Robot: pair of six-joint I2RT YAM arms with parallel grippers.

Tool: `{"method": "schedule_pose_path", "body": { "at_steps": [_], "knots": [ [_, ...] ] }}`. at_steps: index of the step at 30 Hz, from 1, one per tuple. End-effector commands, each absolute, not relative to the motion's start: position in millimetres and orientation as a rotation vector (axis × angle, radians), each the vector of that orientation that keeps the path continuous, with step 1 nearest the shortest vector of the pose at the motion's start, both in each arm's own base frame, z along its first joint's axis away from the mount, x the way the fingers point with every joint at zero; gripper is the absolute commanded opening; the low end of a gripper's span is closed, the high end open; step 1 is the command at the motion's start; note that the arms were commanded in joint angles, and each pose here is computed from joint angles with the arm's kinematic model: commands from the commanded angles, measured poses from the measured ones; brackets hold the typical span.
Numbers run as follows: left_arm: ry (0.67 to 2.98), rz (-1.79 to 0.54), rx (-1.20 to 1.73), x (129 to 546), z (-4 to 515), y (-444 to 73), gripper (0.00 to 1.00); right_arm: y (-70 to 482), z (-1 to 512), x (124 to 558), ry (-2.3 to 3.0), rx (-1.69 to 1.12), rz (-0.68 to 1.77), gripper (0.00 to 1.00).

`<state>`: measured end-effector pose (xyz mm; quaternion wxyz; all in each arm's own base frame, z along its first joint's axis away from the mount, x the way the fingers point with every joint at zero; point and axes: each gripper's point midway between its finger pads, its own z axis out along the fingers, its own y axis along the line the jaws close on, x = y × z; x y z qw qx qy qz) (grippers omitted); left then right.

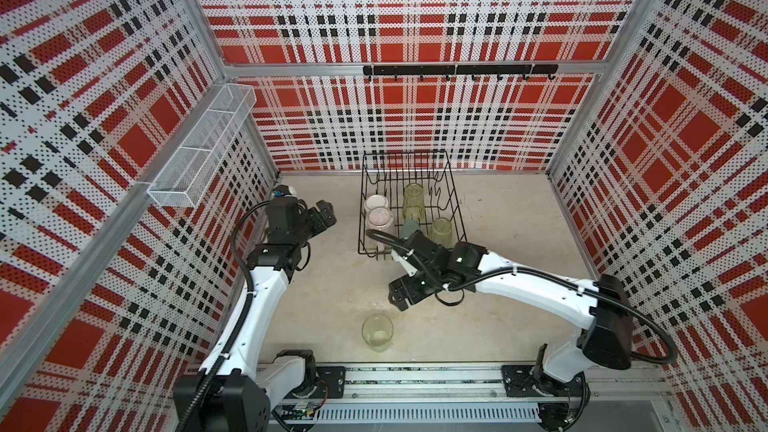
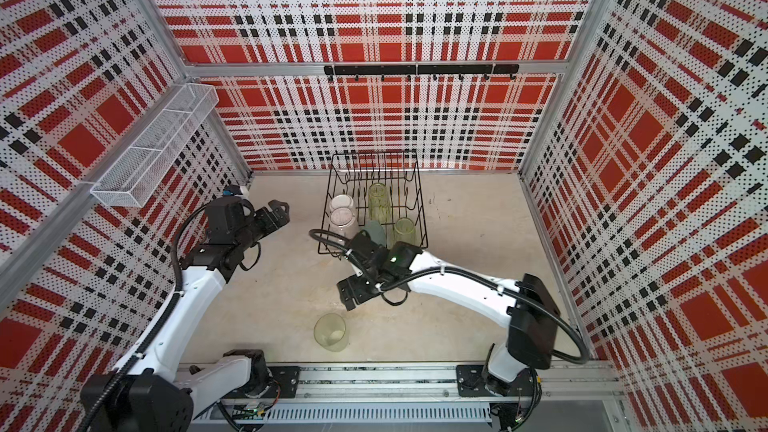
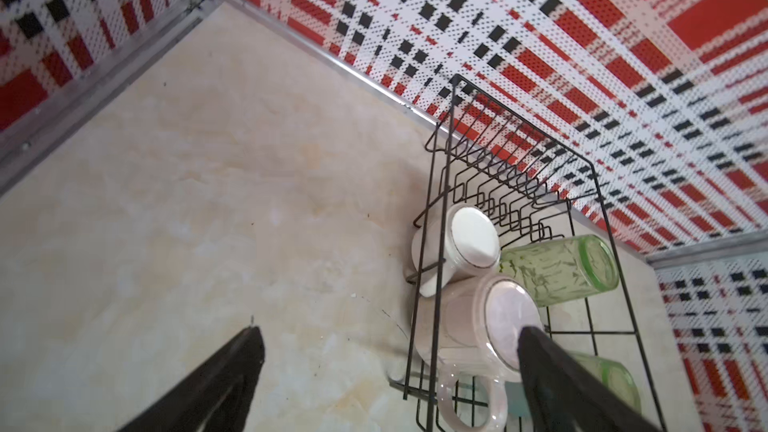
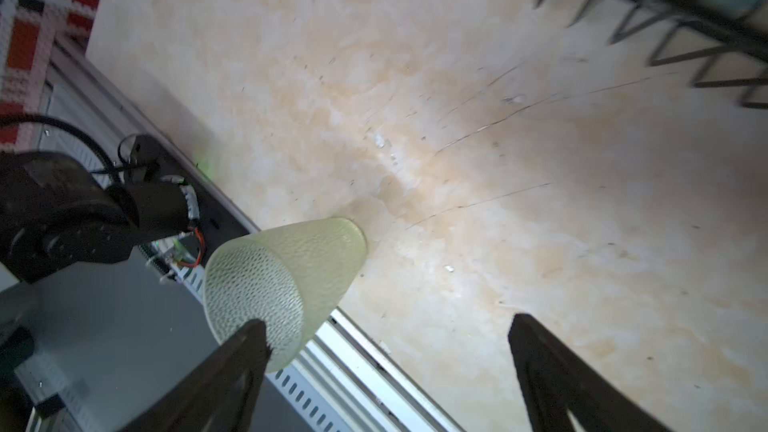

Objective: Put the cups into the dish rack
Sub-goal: 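Close the right gripper on the pale frosted cup while the left draws back, then lift the pale frosted cup with the right gripper toward the left gripper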

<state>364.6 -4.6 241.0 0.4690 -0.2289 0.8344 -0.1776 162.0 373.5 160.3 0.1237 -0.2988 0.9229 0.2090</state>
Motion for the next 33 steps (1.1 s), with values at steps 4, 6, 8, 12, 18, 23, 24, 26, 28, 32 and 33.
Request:
{"method": "schedule_pose_path", "body": {
  "at_steps": [4, 6, 8, 12, 18, 23, 24, 26, 28, 32, 33],
  "knots": [
    [1.994, -0.661, -0.632, 359.5, 231.9, -3.0, 0.98, 399.4, 141.5, 126.5, 2.745, -1.100, 0.601, 0.87],
    [1.993, -0.654, -0.641, 358.8, 229.9, -1.7, 0.98, 402.6, 131.8, 125.7, 2.767, -1.098, 0.599, 0.72],
    [1.993, -0.643, -0.651, 357.8, 227.7, 0.3, 0.98, 405.8, 118.1, 122.3, 2.808, -1.101, 0.598, 0.63],
    [1.992, -0.640, -0.651, 356.4, 226.9, 1.4, 0.98, 408.4, 105.0, 123.3, 2.822, -1.107, 0.562, 0.40],
    [1.949, -0.634, -0.638, 354.3, 239.7, 3.9, 0.98, 406.0, 112.2, 137.2, 2.792, -1.032, 0.495, 0.00],
    [1.946, -0.751, -0.564, 353.8, 248.7, -16.1, 0.98, 390.5, 147.4, 161.8, 2.691, -0.908, 0.459, 0.00],
    [1.949, -0.778, -0.539, 354.0, 250.6, -22.9, 0.98, 384.2, 155.5, 168.9, 2.674, -0.863, 0.457, 0.00],
    [1.950, -0.840, -0.433, 353.9, 261.7, -47.1, 0.98, 363.9, 176.2, 190.3, 2.622, -0.718, 0.465, 0.00],
    [1.958, -0.882, -0.314, 352.8, 273.9, -76.6, 0.98, 341.3, 191.4, 209.8, 2.587, -0.562, 0.506, 0.00],
    [2.007, -0.970, -0.071, 346.5, 288.6, -144.2, 0.98, 299.1, 213.3, 240.9, 2.525, -0.264, 0.603, 0.00],
    [2.024, -0.974, -0.040, 344.8, 289.1, -155.1, 0.98, 290.4, 217.2, 246.1, 2.517, -0.204, 0.610, 0.00]
  ]
}}
